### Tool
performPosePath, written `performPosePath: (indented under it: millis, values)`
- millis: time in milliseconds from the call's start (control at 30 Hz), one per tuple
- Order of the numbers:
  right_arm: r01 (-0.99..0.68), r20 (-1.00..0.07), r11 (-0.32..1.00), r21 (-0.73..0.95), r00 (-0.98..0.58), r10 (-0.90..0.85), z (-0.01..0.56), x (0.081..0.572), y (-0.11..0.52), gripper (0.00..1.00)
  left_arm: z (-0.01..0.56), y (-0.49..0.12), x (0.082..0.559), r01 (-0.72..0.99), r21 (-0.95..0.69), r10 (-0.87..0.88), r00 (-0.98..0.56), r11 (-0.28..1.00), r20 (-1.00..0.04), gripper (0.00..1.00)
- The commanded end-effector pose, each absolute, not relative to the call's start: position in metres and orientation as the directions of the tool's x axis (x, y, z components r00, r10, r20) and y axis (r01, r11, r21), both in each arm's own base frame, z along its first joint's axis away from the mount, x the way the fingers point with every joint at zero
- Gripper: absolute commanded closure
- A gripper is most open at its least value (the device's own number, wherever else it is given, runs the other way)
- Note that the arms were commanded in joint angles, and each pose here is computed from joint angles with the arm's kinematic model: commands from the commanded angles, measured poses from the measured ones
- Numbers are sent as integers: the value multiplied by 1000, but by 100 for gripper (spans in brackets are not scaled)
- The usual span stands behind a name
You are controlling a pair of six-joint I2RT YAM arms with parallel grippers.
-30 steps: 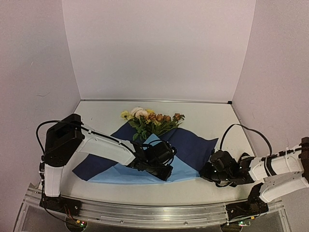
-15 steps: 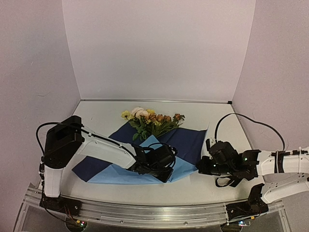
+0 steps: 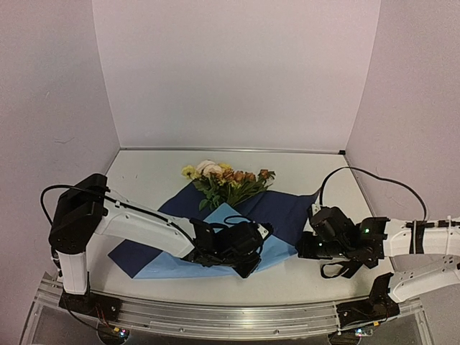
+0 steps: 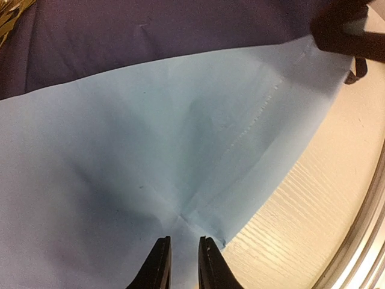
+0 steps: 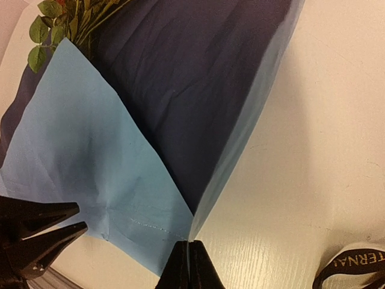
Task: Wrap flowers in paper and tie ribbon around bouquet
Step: Fold the right corner of the flattened wrapping paper at the center of the board.
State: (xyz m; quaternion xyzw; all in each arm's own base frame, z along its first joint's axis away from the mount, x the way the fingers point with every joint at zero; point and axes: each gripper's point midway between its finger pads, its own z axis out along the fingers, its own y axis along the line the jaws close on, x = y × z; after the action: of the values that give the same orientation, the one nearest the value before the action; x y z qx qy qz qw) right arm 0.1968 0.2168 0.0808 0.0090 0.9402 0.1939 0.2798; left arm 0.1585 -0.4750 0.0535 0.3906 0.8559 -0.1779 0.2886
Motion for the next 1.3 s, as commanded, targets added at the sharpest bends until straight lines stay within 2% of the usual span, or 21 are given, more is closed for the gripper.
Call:
performPosePath:
  millis: [0,333,567,700,867,1000,1133,1267]
  values:
    - [-97,-550,929,358,-826,125,96,202,219,100,54,-484,152,807,-17,606,-456,590,-651,83]
    - [-123,-547,924,362,-830,104,109,200,221,100,25,-485,147,821,61,675,-422,568,-605,90]
    - [-134,-532,916,377,-841,96,113,197,226,100,11,-487,139,835,130,726,-376,535,-576,91]
    - [-135,-529,924,358,-845,81,113,196,223,100,27,-486,142,819,116,690,-386,562,-612,88]
    - [-146,-532,944,296,-846,36,111,194,214,100,87,-483,153,778,20,555,-429,627,-713,77]
    - [-154,-530,958,242,-848,-3,109,193,206,100,130,-454,168,694,-175,366,-557,699,-746,72]
    - [-155,-531,966,209,-847,-21,112,193,201,100,136,-407,165,592,-341,235,-687,731,-688,75]
    - [-150,-532,971,188,-846,-28,112,194,199,100,107,-359,145,508,-401,217,-784,762,-581,86]
